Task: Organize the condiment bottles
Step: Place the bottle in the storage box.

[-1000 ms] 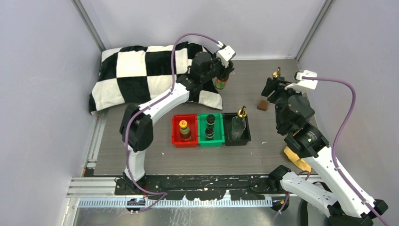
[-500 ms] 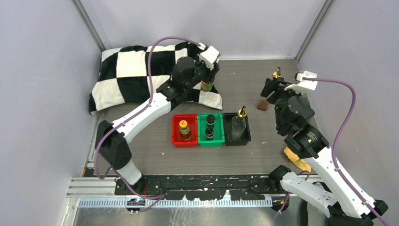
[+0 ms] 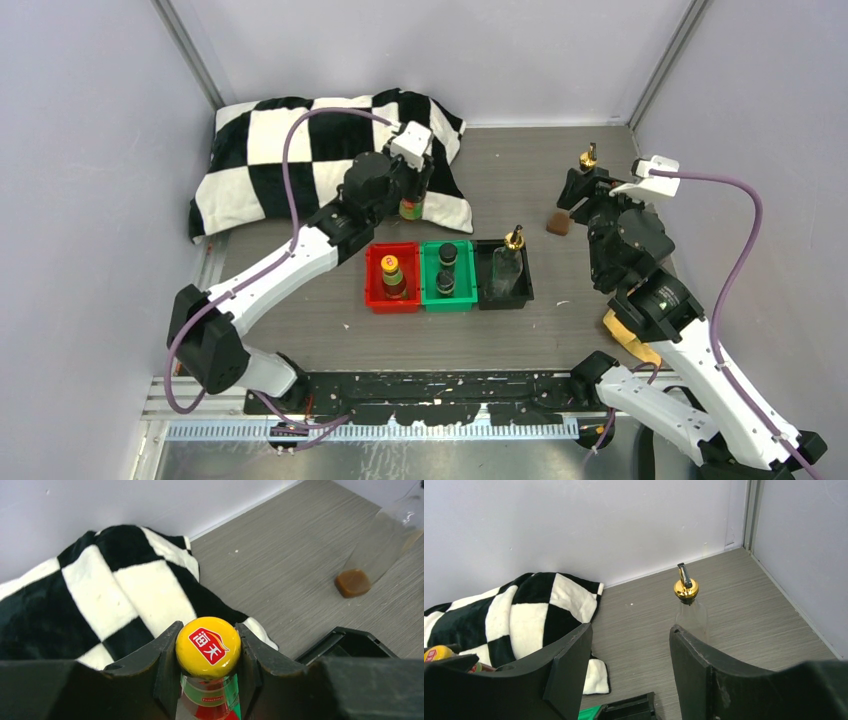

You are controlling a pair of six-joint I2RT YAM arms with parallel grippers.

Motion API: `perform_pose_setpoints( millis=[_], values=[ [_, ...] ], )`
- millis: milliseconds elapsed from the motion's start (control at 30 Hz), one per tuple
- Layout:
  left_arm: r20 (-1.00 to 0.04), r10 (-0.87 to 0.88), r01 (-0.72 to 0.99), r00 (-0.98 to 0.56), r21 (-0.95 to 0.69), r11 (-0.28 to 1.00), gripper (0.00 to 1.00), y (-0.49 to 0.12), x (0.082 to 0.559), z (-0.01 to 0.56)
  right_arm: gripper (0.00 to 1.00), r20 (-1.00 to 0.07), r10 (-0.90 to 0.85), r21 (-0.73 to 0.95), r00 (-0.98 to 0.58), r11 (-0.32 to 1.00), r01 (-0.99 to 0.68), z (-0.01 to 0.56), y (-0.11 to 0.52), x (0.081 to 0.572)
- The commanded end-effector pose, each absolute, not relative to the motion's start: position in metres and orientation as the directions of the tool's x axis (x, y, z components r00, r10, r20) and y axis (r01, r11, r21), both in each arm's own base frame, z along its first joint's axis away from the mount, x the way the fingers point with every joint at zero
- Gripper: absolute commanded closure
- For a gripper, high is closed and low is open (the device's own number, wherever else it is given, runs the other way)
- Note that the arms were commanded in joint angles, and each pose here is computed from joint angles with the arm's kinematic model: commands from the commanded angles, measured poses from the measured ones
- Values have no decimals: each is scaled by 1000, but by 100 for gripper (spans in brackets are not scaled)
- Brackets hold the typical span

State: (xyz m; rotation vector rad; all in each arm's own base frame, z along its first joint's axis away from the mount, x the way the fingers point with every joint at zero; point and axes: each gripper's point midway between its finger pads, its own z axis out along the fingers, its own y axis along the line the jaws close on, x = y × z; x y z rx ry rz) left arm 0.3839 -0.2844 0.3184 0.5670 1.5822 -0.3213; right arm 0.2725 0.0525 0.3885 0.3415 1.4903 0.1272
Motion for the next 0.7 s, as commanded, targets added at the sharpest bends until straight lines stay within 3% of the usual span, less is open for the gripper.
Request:
perform_pose_setpoints(
  millis=[0,667],
  values=[
    [-983,-64,433,169,16,901,100,-252,370,409,36,-941,322,333,104,936,112,394,52,269],
    [-980,-180,354,81,-141,924,100,-207,334,360,37,-937,336,345,99,934,95,393,55,268]
  ],
)
